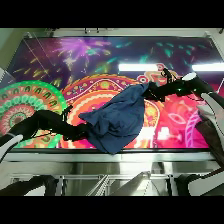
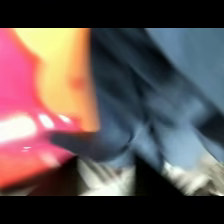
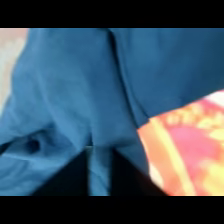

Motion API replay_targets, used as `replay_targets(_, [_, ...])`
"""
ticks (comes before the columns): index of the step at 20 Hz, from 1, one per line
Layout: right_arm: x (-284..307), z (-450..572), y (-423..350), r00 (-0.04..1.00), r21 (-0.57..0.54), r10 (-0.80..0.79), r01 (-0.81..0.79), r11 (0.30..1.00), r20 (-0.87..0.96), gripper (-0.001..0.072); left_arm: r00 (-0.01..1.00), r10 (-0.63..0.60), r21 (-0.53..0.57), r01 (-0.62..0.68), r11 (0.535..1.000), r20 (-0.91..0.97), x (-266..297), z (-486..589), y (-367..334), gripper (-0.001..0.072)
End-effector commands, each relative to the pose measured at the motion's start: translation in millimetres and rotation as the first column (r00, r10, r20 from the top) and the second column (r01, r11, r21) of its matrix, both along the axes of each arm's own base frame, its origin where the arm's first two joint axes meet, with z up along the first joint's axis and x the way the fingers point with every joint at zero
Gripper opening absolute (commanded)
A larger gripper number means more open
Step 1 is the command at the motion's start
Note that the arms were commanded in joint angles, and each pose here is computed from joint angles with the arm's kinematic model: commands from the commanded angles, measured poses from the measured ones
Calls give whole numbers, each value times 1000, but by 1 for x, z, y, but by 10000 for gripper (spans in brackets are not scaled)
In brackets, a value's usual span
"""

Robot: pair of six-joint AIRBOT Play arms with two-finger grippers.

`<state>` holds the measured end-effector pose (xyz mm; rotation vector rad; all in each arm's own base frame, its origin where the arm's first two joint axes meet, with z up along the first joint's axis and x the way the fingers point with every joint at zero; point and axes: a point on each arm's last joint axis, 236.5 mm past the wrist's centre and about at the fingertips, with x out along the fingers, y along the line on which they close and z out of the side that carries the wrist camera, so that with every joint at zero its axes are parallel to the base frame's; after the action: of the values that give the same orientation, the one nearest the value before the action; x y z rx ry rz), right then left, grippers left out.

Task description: Fold the shirts.

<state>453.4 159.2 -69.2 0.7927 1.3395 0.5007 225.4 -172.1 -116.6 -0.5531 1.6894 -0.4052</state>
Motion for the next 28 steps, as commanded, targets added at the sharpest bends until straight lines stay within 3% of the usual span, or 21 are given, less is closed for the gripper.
replay_targets(1, [8,28,23,999,156,7,-16,988,54,21,995,-98,-28,98,995,1,14,3,-17,7])
replay_targets(5, [0,105,28,972,265,61,-122,956,228,18,954,-121,-51,140,989,274,78,75,-26,8])
replay_targets(9, [-17,200,1,877,138,78,-162,977,474,18,760,-5,-91,85,992,650,133,234,7,14])
replay_targets(12, [-4,215,-38,834,-62,32,3,998,552,22,583,32,-51,16,999,812,136,321,54,15])
replay_targets(13, [2,203,-50,850,-103,11,52,993,527,78,588,32,-40,1,999,808,130,324,66,15])
replay_targets(14, [6,184,-57,878,-126,-7,76,989,479,311,624,23,-34,6,999,781,121,318,74,15])
replay_targets(15, [7,164,-57,904,-126,-1,61,990,427,361,668,8,-27,19,999,744,112,308,80,15])
replay_targets(18, [8,95,-46,964,-102,22,5,995,263,402,750,9,-43,26,999,661,114,279,93,15])
replay_targets(19, [8,74,-43,979,-89,12,7,996,204,538,769,13,-51,26,998,639,119,270,94,15])
replay_targets(20, [6,56,-38,988,-79,13,0,997,156,579,792,17,-62,27,998,611,124,258,95,15])
replay_targets(28, [-13,-40,-2,996,-65,81,-84,994,-41,578,890,-36,-112,97,989,454,143,182,82,15])
